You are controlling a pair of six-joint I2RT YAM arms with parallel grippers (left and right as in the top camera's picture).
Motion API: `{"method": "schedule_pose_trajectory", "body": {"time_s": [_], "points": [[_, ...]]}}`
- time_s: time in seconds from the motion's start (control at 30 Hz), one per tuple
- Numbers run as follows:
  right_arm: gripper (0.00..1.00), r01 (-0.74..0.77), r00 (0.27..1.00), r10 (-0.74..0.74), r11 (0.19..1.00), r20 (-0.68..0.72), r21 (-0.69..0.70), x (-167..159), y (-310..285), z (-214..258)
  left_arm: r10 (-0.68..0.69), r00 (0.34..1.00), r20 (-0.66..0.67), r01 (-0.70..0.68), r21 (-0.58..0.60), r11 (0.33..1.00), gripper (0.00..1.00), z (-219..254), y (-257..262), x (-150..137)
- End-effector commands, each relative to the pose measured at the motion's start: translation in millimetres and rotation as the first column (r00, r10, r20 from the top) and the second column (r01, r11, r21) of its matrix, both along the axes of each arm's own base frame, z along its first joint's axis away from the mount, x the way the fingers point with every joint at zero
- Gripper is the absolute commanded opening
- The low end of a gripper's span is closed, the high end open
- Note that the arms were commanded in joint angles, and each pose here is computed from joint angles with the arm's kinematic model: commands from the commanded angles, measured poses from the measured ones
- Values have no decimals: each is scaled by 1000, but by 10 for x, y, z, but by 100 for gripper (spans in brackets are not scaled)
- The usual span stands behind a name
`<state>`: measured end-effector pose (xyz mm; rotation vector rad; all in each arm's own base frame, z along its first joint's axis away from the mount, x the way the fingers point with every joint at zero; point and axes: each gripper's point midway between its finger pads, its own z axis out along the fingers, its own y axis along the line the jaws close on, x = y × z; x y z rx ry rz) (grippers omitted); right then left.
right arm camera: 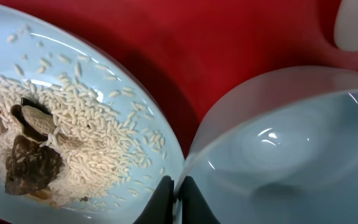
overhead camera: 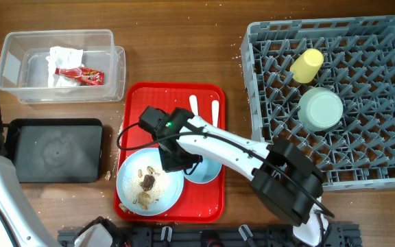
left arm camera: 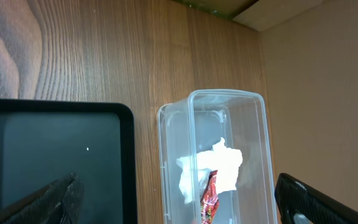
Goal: Sort waste into correct bins and load items into the dishwasher rack
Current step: 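Lift the light-blue bowl and place it in the rack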
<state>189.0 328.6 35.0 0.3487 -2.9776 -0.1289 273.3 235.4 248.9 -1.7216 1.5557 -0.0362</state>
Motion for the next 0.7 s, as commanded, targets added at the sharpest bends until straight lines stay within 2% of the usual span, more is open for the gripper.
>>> {"method": "schedule_pose_trajectory", "body": {"time_s": [0.0, 0.1, 0.2, 0.23, 0.3, 0.33, 0.43, 0.5, 0.57, 0.67], "points": [[4, -14, 1000, 14, 1000, 24, 3, 182, -31, 180, 10, 1000, 9, -10, 1, 1000, 100, 23, 10, -9], [4, -13, 994, 14, 1000, 110, -17, 505, -244, 698, 10, 1000, 9, -10, 1, 1000, 100, 22, 10, -9], [4, 53, 958, -47, 998, 284, -16, 1085, -814, 1510, 10, 1000, 9, -10, 1, 1000, 100, 22, 10, -9], [4, 85, 939, -82, 996, 334, 7, 1249, -1028, 1744, 10, 1000, 9, -10, 1, 1000, 100, 22, 10, -9], [4, 202, 860, -234, 972, 453, 119, 1659, -1849, 2311, 10, 1000, 9, -10, 1, 1000, 100, 22, 10, -9], [4, 208, 827, -276, 960, 491, 189, 1806, -2238, 2497, 10, 1000, 9, -10, 1, 1000, 100, 22, 10, -9], [4, 126, 784, -332, 913, 525, 389, 2064, -2951, 2703, 10, 1000, 9, -10, 1, 1000, 100, 23, 10, -9], [4, 114, 746, -412, 853, 524, 509, 2232, -3492, 2635, 10, 1000, 9, -10, 1, 1000, 100, 22, 10, -9], [4, 64, 721, -479, 765, 501, 640, 2359, -3837, 2563, 10, 1000, 9, -10, 1, 1000, 100, 22, 10, -9], [4, -25, 712, -562, 579, 421, 815, 2499, -4077, 2454, 10, 1000, 9, -10, 1, 1000, 100, 22, 10, -9]]}}
